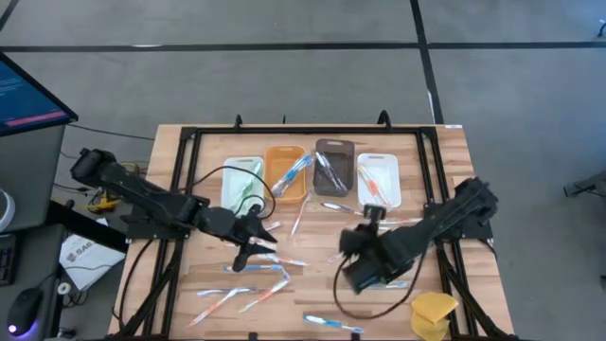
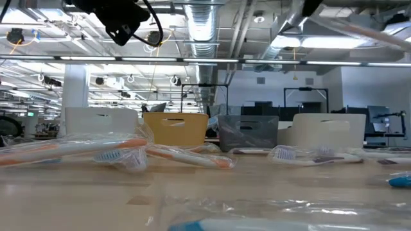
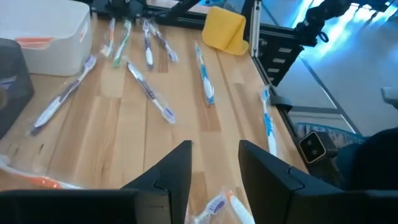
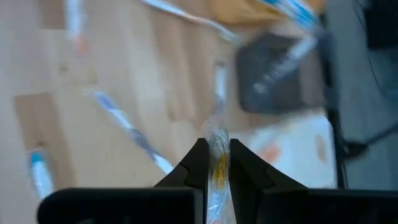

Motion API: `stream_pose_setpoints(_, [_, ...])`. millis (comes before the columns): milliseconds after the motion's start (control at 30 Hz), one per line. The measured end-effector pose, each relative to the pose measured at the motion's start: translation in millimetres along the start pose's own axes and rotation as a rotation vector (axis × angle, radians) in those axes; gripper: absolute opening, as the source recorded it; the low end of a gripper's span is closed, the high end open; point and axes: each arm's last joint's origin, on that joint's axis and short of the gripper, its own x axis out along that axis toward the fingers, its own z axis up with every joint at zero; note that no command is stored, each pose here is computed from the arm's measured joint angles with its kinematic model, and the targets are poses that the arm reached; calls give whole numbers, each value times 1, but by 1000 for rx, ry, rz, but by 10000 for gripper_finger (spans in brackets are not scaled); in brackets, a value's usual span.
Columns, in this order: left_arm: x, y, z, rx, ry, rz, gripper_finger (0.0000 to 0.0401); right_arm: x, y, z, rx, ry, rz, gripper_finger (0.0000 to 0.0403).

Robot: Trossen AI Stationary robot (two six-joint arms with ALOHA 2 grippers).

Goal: Pick & Place Toothbrushes
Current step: Put the orange toothbrush into the right white bin

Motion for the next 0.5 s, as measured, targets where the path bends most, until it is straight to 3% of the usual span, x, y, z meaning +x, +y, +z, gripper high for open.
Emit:
stream_pose_setpoints(233, [12, 0, -5, -2, 15, 7, 127, -14, -61, -5, 306, -50, 26, 28])
stream_pose_setpoints(500, [20, 0, -10, -2, 38, 12, 127, 3, -134, -37, 477, -29, -78, 28])
